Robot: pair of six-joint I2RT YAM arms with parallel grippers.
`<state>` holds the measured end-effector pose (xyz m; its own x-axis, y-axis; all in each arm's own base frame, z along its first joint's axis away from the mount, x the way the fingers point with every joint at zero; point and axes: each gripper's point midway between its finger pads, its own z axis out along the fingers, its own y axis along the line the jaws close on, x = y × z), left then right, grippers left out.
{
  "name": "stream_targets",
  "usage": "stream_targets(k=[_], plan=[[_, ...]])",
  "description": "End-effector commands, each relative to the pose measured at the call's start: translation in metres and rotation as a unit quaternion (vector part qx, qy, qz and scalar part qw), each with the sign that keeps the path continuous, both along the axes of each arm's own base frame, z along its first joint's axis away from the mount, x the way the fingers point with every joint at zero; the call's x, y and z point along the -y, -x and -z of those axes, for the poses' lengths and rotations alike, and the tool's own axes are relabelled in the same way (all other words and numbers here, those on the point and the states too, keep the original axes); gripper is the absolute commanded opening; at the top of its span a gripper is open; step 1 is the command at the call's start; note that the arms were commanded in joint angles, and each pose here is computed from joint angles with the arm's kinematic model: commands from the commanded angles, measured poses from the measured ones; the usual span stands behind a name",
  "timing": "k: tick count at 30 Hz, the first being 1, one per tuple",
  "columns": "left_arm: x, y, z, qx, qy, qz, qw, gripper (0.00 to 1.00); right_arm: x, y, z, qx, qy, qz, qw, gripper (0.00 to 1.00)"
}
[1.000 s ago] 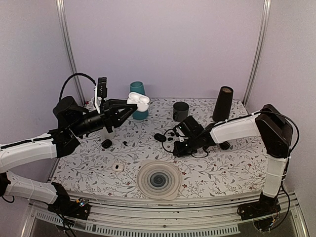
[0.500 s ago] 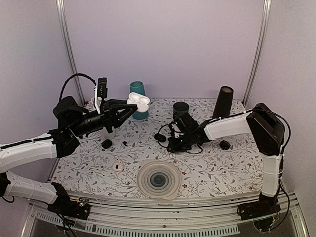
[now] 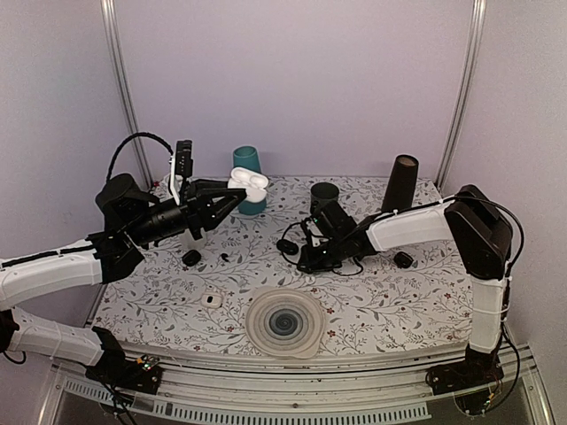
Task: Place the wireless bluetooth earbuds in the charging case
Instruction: Pick up the left earbud from the center of the board.
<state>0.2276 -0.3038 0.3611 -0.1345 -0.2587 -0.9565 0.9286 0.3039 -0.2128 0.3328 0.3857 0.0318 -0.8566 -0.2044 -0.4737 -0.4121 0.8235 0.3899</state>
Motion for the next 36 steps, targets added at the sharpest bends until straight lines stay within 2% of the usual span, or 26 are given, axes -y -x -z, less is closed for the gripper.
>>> stream_targets(k=[1, 11, 18, 36], plan=[[-0.004, -0.002, -0.002, 0.005, 0.006, -0.002, 1.000, 0.00, 0.000, -0.002, -0.033, 0.048, -0.021, -0.003, 0.999, 0.24], [-0.007, -0.001, -0.004, 0.006, 0.007, -0.004, 1.000, 0.00, -0.026, 0.021, -0.039, 0.089, -0.002, -0.122, 0.988, 0.24], [-0.007, -0.001, -0.005, 0.007, 0.007, -0.004, 1.000, 0.00, -0.031, 0.025, -0.035, 0.098, 0.004, -0.166, 0.981, 0.24], [-0.008, -0.001, -0.007, 0.008, 0.006, -0.005, 1.000, 0.00, -0.021, 0.013, 0.005, 0.042, 0.014, -0.158, 0.986, 0.24]])
